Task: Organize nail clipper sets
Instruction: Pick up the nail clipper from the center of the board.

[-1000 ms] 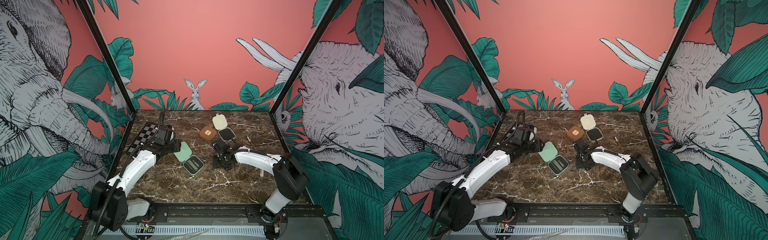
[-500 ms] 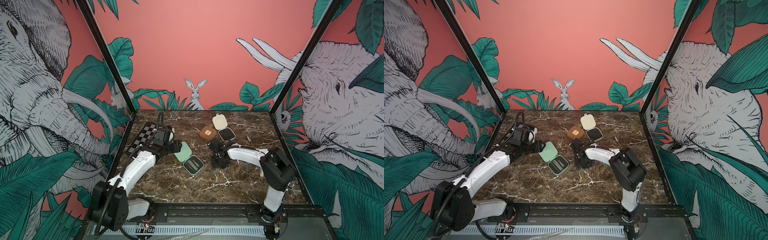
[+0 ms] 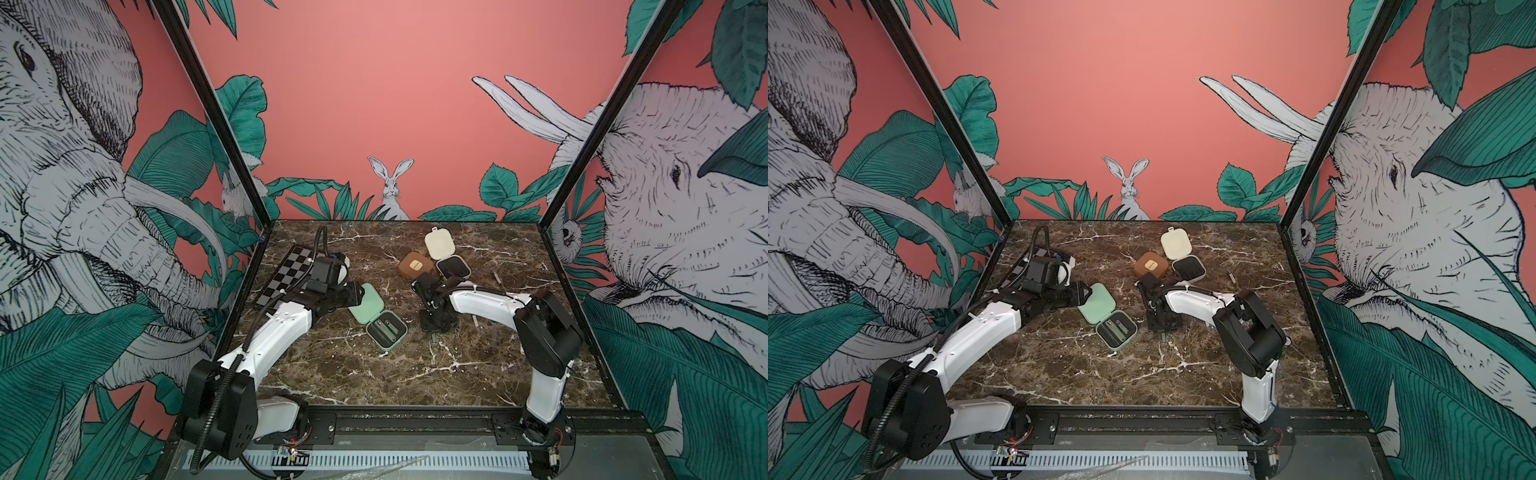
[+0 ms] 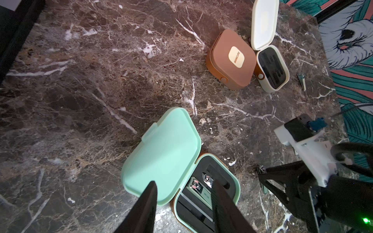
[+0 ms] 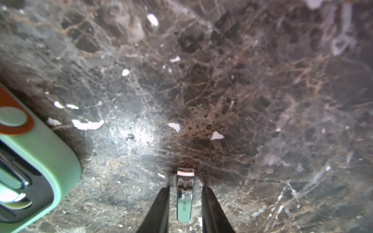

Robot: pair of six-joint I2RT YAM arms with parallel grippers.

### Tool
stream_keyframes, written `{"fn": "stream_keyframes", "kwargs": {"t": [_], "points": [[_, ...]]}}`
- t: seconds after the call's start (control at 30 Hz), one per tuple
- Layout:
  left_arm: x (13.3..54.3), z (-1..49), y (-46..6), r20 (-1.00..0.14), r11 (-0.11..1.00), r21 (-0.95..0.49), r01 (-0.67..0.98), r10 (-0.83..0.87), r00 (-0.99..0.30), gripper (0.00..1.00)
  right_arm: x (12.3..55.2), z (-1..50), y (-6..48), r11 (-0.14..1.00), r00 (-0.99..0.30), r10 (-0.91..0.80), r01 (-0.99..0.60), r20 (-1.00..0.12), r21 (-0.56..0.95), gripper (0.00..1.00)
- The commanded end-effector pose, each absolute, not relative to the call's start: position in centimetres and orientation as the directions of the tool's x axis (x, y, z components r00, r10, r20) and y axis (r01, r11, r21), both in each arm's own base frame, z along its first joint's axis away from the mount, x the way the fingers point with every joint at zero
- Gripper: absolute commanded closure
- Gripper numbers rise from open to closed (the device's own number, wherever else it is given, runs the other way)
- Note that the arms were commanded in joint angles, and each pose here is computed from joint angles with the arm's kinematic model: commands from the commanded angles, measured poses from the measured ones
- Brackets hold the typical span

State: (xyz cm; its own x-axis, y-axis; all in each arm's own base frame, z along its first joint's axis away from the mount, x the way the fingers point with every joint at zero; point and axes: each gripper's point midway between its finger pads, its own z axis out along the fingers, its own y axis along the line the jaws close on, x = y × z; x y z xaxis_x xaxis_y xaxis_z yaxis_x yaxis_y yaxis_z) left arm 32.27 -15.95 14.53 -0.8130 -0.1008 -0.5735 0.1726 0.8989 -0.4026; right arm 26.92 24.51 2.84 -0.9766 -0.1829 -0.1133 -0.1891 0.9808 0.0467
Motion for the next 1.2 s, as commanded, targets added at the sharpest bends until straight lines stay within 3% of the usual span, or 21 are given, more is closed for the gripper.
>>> {"fn": "stream_keyframes", "kwargs": {"t": [0.0,0.67,0.83,0.97,1.17], "points": [[32.2,14.2,-15.8,-0.568,0.896,-0.414,0.161,-0.116,-0.815,0.54,26.6,3.1,23.9,0.974,-0.97,-0.224,-0.225,-0.091,0.004,0.71],[31.8,15.0,-14.9,-0.571,0.902,-0.406,0.151,-0.121,-0.812,0.55,27.1,2.5,24.5,0.967,-0.966,-0.247,-0.251,-0.077,0.045,0.75],[31.7,14.7,-14.8,-0.563,0.901,-0.408,0.145,-0.124,-0.817,0.55,27.7,3.6,25.3,0.958,-0.957,-0.273,-0.28,-0.096,0.06,0.87],[31.8,14.2,-13.7,-0.541,0.9,-0.422,0.108,-0.155,-0.826,0.55,28.8,5.9,26.7,0.933,-0.931,-0.329,-0.346,-0.158,0.099,0.9],[32.6,14.0,-11.7,-0.524,0.886,-0.461,0.045,-0.23,-0.82,0.53,29.9,8.5,31.1,0.815,-0.813,-0.526,-0.566,-0.248,0.127,0.91]]}}
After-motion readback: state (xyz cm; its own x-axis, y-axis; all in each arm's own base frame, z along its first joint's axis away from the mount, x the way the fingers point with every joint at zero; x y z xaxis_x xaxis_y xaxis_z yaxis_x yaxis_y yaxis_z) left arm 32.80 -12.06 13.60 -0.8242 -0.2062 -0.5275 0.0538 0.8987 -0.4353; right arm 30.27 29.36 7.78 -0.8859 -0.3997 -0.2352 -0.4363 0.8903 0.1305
